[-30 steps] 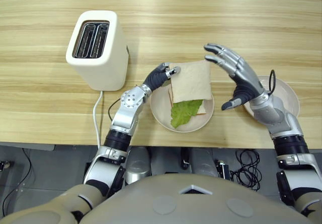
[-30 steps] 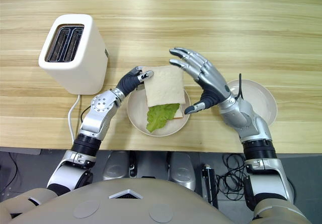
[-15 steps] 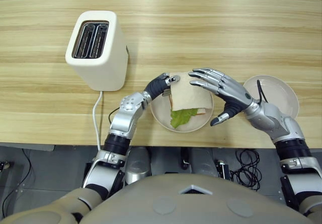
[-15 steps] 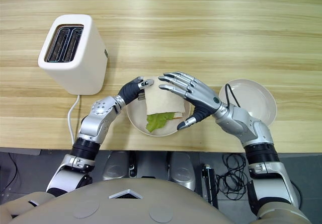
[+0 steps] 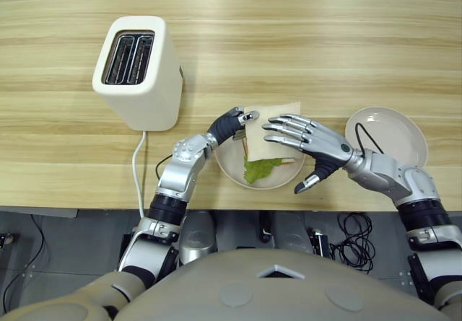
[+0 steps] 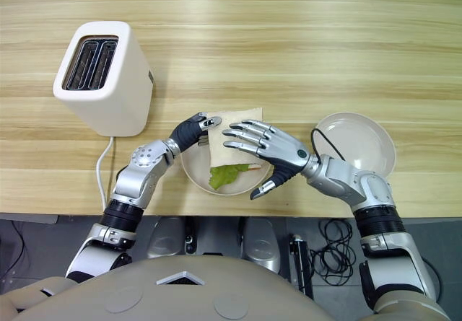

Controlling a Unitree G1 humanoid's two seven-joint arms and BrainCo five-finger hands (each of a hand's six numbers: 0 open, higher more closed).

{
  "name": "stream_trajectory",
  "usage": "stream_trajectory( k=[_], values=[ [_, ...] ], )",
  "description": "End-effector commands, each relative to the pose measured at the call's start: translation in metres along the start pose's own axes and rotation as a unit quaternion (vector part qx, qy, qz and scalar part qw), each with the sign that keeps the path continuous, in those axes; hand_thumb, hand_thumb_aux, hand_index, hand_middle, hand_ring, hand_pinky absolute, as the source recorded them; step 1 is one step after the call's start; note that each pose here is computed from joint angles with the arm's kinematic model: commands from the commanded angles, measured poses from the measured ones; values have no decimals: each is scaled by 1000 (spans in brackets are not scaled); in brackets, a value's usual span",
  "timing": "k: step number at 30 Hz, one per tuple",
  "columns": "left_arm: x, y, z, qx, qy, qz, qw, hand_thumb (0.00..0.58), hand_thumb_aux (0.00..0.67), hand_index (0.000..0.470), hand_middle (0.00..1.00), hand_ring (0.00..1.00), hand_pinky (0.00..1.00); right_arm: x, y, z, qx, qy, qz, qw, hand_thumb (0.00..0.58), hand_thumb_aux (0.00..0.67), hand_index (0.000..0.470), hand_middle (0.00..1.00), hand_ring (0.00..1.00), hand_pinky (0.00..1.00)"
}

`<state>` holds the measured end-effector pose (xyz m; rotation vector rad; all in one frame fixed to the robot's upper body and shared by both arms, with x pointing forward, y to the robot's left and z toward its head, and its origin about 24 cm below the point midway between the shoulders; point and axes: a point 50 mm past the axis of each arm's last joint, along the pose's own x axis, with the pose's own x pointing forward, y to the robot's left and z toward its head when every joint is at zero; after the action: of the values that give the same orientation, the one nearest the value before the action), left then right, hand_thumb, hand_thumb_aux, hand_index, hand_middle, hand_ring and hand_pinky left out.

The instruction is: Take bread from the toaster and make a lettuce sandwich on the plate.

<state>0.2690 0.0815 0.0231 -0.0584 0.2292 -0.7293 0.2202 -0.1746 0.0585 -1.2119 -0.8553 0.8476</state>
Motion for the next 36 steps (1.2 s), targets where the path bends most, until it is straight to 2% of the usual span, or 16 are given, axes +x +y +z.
stream_trajectory(
  k=[1, 6, 10, 19, 25, 26, 27, 28, 29, 30, 33, 34, 35, 36],
  values=[
    [0, 2, -5, 6, 9, 8, 1000, 580, 670, 460, 1000, 1000, 1000, 1, 7, 0, -15, -7, 30, 999, 0, 0, 0, 0, 0, 0],
    [0, 1, -8, 19, 15, 10, 1000, 580, 670, 460, 1000, 1000, 1000, -2, 19, 1, -5, -4, 70, 998, 0, 0, 0, 0, 0, 0],
    [0, 1, -7, 29, 13, 13, 999, 580, 670, 460, 1000, 1000, 1000, -10, 35, -4, 28, 22, 142, 989, 0, 0, 0, 0, 0, 0],
    [0, 3, -6, 63, 16, 29, 997, 580, 670, 460, 1000, 1000, 1000, -37, 67, -8, 128, 100, 298, 940, 0, 0, 0, 0, 0, 0],
    [1, 10, 2, 103, 2, 59, 993, 580, 670, 460, 1000, 1000, 1000, -38, 66, -7, 161, 111, 303, 933, 0, 0, 0, 0, 0, 0],
    [1, 12, 5, 112, -2, 65, 992, 577, 623, 428, 1000, 1000, 1000, -36, 63, -6, 166, 108, 295, 935, 0, 0, 0, 0, 0, 0],
    [1, 15, 8, 125, -6, 72, 989, 577, 623, 428, 1000, 1000, 1000, -33, 60, -5, 167, 104, 287, 937, 0, 0, 0, 0, 0, 0],
    [0, 18, 11, 139, -12, 80, 987, 538, 489, 336, 1000, 1000, 1000, -30, 58, -4, 167, 100, 280, 940, 0, 0, 0, 0, 0, 0],
    [-2, 21, 15, 154, -21, 89, 984, 201, 129, 88, 1000, 1000, 1000, -26, 55, -4, 158, 94, 273, 944, 0, 0, 0, 0, 0, 0],
    [-4, 25, 20, 174, -30, 102, 979, 0, 0, 0, 1000, 1000, 1000, -21, 52, -4, 152, 86, 264, 949, 0, 0, 0, 0, 0, 0],
    [-13, 39, 38, 257, -59, 153, 953, 0, 0, 0, 1000, 1000, 1000, -12, 49, 1, 153, 64, 246, 955, 0, 0, 0, 0, 0, 0],
    [-16, 43, 45, 285, -69, 171, 941, 0, 0, 0, 835, 835, 835, -10, 49, 2, 153, 61, 243, 956, 0, 0, 0, 0, 0, 0],
    [-21, 48, 53, 332, -78, 198, 919, 0, 0, 0, 835, 835, 835, -10, 49, 2, 154, 60, 242, 956, 0, 0, 0, 0, 0, 0],
    [-27, 55, 64, 407, -85, 239, 878, 0, 0, 0, 0, 0, 0, -10, 49, 3, 153, 60, 240, 957, 0, 0, 0, 0, 0, 0]
  ],
)
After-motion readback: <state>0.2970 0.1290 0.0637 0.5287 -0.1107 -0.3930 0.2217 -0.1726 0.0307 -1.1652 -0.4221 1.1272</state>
